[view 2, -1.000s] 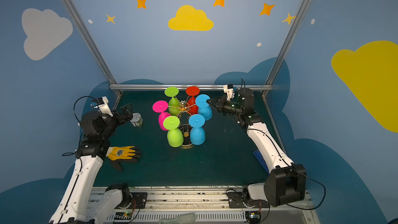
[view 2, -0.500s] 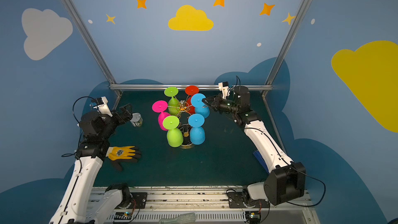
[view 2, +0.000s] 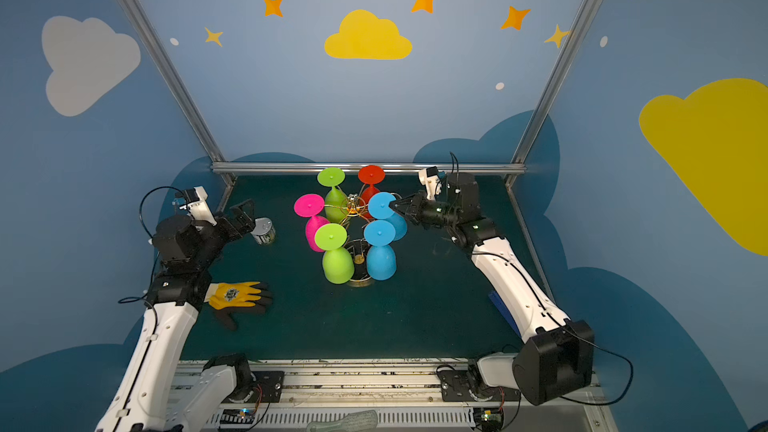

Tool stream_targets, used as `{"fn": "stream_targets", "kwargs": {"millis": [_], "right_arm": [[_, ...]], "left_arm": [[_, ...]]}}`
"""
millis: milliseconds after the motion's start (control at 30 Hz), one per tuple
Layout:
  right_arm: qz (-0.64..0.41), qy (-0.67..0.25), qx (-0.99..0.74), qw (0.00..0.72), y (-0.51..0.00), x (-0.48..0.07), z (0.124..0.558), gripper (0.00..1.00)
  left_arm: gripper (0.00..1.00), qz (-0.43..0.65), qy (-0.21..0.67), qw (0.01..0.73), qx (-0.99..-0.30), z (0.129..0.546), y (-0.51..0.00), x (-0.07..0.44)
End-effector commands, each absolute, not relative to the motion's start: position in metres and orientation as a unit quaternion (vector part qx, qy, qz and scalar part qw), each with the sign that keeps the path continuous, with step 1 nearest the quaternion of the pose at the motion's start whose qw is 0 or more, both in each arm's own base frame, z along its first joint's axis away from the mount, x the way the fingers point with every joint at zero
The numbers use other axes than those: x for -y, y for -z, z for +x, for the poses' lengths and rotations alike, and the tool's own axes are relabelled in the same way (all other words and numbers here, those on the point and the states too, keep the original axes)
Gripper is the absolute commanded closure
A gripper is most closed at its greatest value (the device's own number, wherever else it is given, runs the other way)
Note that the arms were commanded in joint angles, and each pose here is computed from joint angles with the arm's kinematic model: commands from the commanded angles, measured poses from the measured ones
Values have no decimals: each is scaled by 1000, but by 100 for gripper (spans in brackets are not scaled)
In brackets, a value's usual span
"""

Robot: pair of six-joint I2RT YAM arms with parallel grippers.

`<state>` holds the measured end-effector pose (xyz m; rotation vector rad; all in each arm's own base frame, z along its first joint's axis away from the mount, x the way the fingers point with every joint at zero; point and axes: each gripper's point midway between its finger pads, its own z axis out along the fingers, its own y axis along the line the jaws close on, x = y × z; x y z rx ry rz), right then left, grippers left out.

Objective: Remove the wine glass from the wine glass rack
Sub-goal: 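Close the right gripper on the light blue glass foot and lift it, then bring the light blue glass toward the left gripper while the left arm reaches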

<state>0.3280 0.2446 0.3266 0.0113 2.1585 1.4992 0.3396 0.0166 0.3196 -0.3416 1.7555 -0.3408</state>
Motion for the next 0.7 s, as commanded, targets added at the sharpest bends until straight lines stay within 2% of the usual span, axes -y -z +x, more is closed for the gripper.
{"fn": "stream_targets", "kwargs": {"millis": [0, 333, 500, 667], "right_arm": [[9, -541, -794, 278, -331, -232, 323, 100], [49, -526, -786, 322, -339, -182, 316, 100], [59, -488, -783, 382, -356, -146, 314, 100], [15, -450, -764, 463, -397, -135, 310, 100]], "left_arm": [[0, -152, 146, 621, -755, 339, -321, -19], [0, -144, 173, 633, -741, 334, -338, -11], [3, -102, 274, 647, -704, 320, -379, 21], [7, 4, 402, 627, -667, 301, -432, 72]]}}
